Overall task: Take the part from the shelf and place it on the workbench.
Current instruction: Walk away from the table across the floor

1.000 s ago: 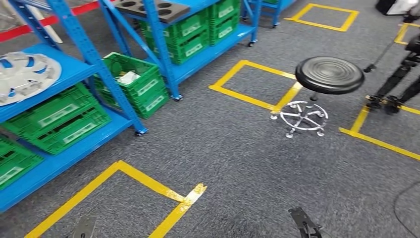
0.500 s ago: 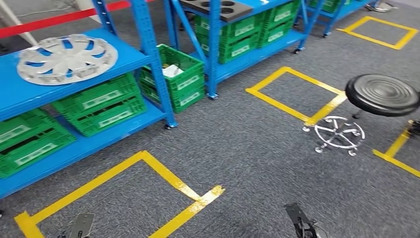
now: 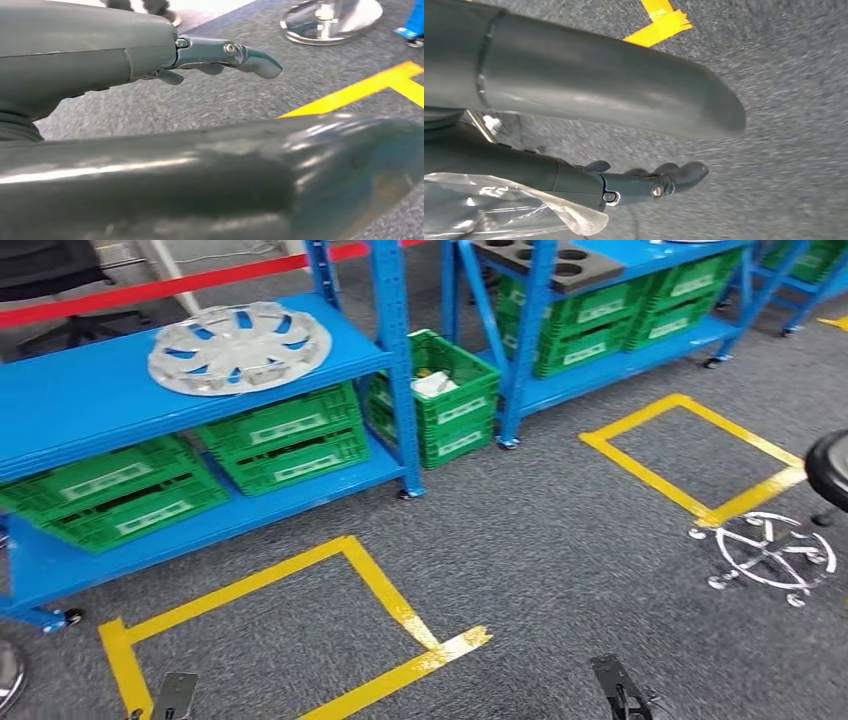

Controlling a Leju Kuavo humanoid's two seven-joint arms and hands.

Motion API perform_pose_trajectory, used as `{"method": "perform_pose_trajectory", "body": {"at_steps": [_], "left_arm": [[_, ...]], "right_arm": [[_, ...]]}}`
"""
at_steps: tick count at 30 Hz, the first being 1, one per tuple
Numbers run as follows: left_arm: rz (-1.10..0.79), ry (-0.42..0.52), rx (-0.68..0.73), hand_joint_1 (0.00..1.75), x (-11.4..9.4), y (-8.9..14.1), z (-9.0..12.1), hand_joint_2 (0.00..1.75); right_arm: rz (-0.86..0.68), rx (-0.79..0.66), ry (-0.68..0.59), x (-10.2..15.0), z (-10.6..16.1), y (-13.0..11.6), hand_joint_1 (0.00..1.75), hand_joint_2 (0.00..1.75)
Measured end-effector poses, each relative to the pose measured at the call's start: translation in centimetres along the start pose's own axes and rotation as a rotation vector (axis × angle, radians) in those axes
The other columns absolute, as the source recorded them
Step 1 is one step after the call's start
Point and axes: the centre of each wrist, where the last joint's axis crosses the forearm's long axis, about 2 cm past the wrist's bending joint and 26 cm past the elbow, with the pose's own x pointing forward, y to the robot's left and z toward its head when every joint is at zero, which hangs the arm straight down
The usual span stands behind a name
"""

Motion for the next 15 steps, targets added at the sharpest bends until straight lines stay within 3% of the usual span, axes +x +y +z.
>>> {"method": "perform_pose_trajectory", "body": {"at_steps": [15], "left_arm": [[-0.007,-0.049,0.029,0.0,0.1,0.23,-0.11,0.0]], "right_arm": [[-0.024,-0.004,-0.025,0.49,0.02,0.25,0.0,0.0]]}}
